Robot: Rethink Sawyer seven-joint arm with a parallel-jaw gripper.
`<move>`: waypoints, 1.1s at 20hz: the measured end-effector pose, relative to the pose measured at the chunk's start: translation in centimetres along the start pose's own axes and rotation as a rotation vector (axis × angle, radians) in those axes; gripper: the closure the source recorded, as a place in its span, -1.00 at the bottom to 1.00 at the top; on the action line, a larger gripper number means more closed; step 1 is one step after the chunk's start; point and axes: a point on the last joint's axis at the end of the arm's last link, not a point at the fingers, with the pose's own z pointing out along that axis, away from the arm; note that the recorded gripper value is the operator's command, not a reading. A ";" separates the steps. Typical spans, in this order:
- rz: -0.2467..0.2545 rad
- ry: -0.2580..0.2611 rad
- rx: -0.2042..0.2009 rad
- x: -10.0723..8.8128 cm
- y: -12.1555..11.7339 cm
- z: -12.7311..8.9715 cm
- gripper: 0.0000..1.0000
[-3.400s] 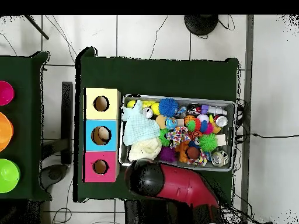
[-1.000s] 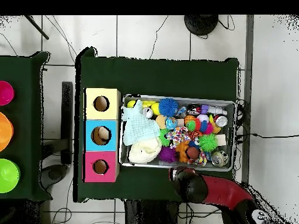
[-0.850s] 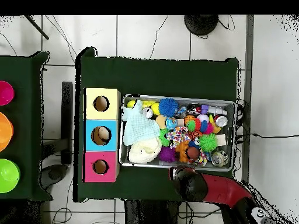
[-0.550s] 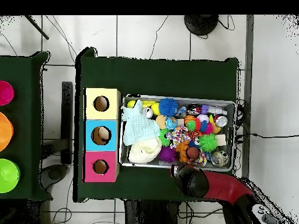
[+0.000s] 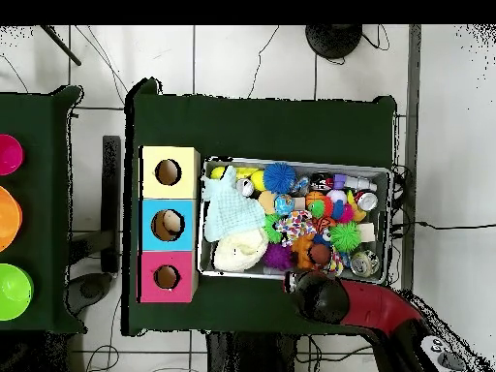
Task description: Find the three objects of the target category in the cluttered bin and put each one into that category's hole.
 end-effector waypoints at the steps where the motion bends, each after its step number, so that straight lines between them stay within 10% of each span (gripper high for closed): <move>1: 0.001 0.001 -0.002 -0.1 0.0 0.0 -1.00; 13: -0.002 0.048 -0.033 -1.1 -0.8 0.2 -1.00; 22: -0.011 -0.014 0.012 -4.2 -5.3 2.0 -1.00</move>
